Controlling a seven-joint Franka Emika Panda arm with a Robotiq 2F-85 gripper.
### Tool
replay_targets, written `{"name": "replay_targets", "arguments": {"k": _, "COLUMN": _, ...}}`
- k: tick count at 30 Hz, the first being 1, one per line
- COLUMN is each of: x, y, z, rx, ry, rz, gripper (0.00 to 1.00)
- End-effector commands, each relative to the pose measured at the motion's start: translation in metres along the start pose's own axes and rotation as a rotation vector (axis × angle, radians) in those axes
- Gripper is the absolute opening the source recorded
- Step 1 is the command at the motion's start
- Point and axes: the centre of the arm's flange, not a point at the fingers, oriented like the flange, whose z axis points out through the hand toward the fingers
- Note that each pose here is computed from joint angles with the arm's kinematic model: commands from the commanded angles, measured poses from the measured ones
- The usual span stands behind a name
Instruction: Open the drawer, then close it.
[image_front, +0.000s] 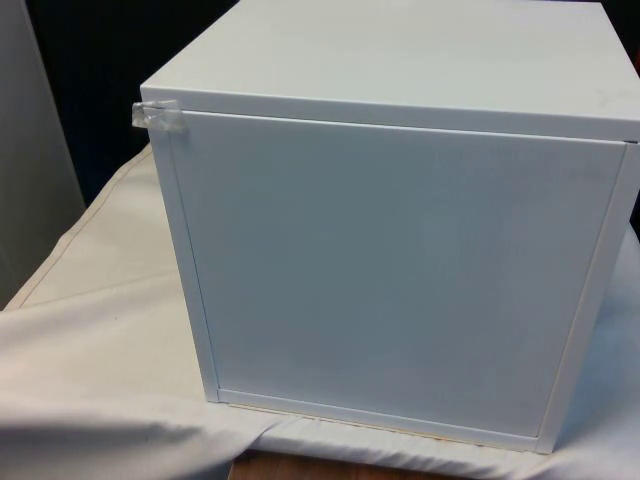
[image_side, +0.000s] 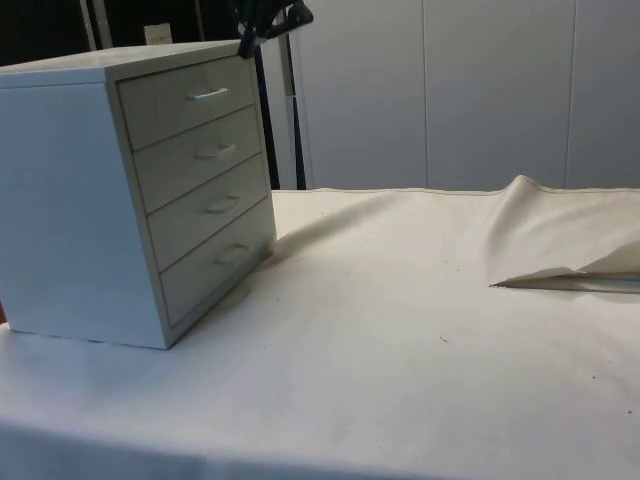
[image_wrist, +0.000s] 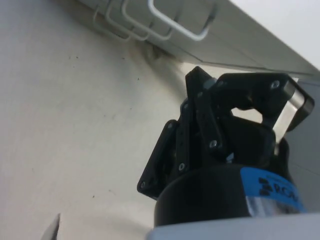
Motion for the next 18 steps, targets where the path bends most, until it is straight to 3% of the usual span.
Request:
{"name": "replay_targets", "arguments": {"k": 1, "x": 0.002, "y": -0.004, "z": -0.004, "rx": 0.006, "ry": 0.003, "rz": -0.004, "gripper": 0.00}}
{"name": "replay_targets", "arguments": {"k": 9, "x": 0.008, "y": -0.017, "z": -0.014, "rx": 0.007, "ry": 0.023, "rz": -0.010, "gripper": 0.00}}
{"name": "replay_targets", "arguments": {"k": 12, "x": 0.011, "y": -0.025, "z": -0.023, "rx": -0.006, "ry": 0.020, "rz": -0.012, "gripper": 0.00}}
{"name": "replay_targets", "arguments": {"k": 18, "x": 0.012, "y": -0.026, "z": -0.024, "rx": -0.005, "ry": 0.027, "rz": -0.008, "gripper": 0.00}}
